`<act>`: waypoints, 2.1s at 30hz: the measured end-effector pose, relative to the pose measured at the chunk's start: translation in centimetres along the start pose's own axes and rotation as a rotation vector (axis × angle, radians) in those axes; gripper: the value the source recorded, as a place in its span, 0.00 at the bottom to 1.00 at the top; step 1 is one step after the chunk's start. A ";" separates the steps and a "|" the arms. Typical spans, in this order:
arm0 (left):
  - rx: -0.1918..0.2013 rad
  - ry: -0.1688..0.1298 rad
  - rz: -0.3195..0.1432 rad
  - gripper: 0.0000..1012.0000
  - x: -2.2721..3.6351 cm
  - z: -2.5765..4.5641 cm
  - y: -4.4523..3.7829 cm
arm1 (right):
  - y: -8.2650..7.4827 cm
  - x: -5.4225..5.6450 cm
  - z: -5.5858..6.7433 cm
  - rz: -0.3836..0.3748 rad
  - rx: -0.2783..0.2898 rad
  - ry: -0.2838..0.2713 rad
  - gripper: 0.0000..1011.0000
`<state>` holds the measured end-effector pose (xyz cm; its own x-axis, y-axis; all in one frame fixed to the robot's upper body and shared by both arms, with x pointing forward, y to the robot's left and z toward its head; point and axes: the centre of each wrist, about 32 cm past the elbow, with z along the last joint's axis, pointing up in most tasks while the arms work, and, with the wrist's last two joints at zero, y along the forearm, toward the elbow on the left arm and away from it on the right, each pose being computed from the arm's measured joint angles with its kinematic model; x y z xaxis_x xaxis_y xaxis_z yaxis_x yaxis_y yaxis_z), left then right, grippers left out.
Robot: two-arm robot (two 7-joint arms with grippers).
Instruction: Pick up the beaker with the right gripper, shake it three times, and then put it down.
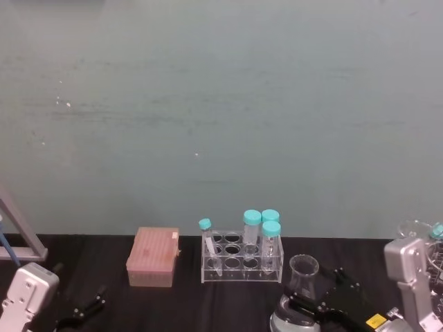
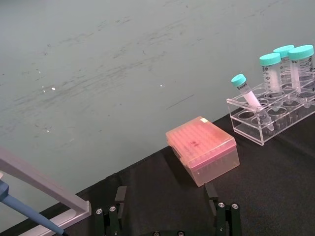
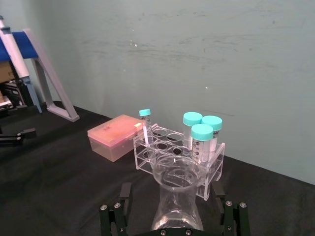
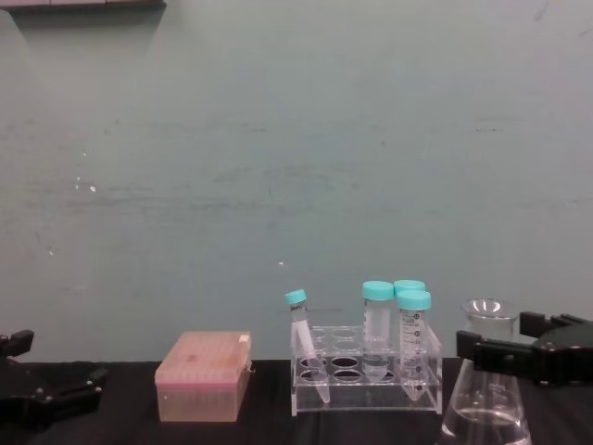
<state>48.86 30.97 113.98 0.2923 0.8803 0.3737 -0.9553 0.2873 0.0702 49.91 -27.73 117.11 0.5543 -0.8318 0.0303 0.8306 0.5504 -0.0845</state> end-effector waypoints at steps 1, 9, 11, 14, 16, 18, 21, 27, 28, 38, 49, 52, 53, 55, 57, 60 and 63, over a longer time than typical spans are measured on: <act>0.000 0.000 0.000 0.99 0.00 0.00 0.00 | 0.3 -0.2 0.0 -0.006 0.000 -0.004 0.99; 0.000 0.000 0.000 0.99 0.00 0.00 0.00 | 1.6 -1.0 0.0 -0.047 0.006 -0.021 0.99; 0.000 0.000 0.000 0.99 0.00 0.00 0.00 | 2.0 -1.1 0.0 -0.060 0.006 -0.024 0.99; 0.000 0.000 0.000 0.99 0.00 0.00 0.00 | 2.3 -1.3 0.0 -0.074 0.006 -0.027 0.99; 0.000 0.000 0.000 0.99 0.00 0.00 0.00 | 2.5 -1.4 0.1 -0.089 0.007 -0.030 0.99; 0.000 0.000 0.000 0.99 0.00 0.00 0.00 | 2.7 -1.5 0.1 -0.097 0.006 -0.031 0.99; 0.000 0.000 0.000 0.99 0.00 0.00 0.00 | 2.9 -1.6 0.1 -0.100 -0.001 -0.026 0.99; 0.000 0.000 0.000 0.99 0.00 0.00 0.00 | 3.3 -1.9 0.1 -0.105 -0.032 -0.004 0.99; 0.000 0.000 0.000 0.99 0.00 0.00 0.00 | 3.4 -1.9 0.1 -0.105 -0.035 -0.002 0.99; 0.000 0.000 0.000 0.99 0.00 0.00 0.00 | 3.6 -1.9 0.2 -0.126 -0.061 0.055 0.99; 0.000 0.000 0.000 0.99 0.00 0.00 0.00 | 3.8 -1.8 0.0 -0.123 -0.073 0.085 0.99; 0.000 0.000 0.000 0.99 0.00 0.00 0.00 | 3.8 -1.8 0.0 -0.115 -0.072 0.075 0.99; 0.000 0.000 0.000 0.99 0.00 0.00 0.00 | 3.8 -1.8 0.0 -0.114 -0.071 0.072 0.99; 0.000 0.000 0.000 0.99 0.00 0.00 0.00 | 3.8 -1.8 0.0 -0.114 -0.071 0.072 0.99; 0.000 0.000 0.000 0.99 0.00 0.00 0.00 | 3.8 -1.8 0.0 -0.114 -0.071 0.072 0.99; 0.000 0.000 0.000 0.99 0.00 0.00 0.00 | 3.8 -1.8 0.0 -0.113 -0.071 0.073 0.99; 0.000 0.000 0.000 0.99 0.00 0.00 0.00 | 3.8 -1.8 0.0 -0.113 -0.070 0.073 0.99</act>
<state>48.86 30.97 113.98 0.2922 0.8803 0.3737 -0.9553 0.2873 0.0702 52.09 -24.13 116.75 0.4498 -0.8927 -0.0285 0.8803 0.4485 -0.1543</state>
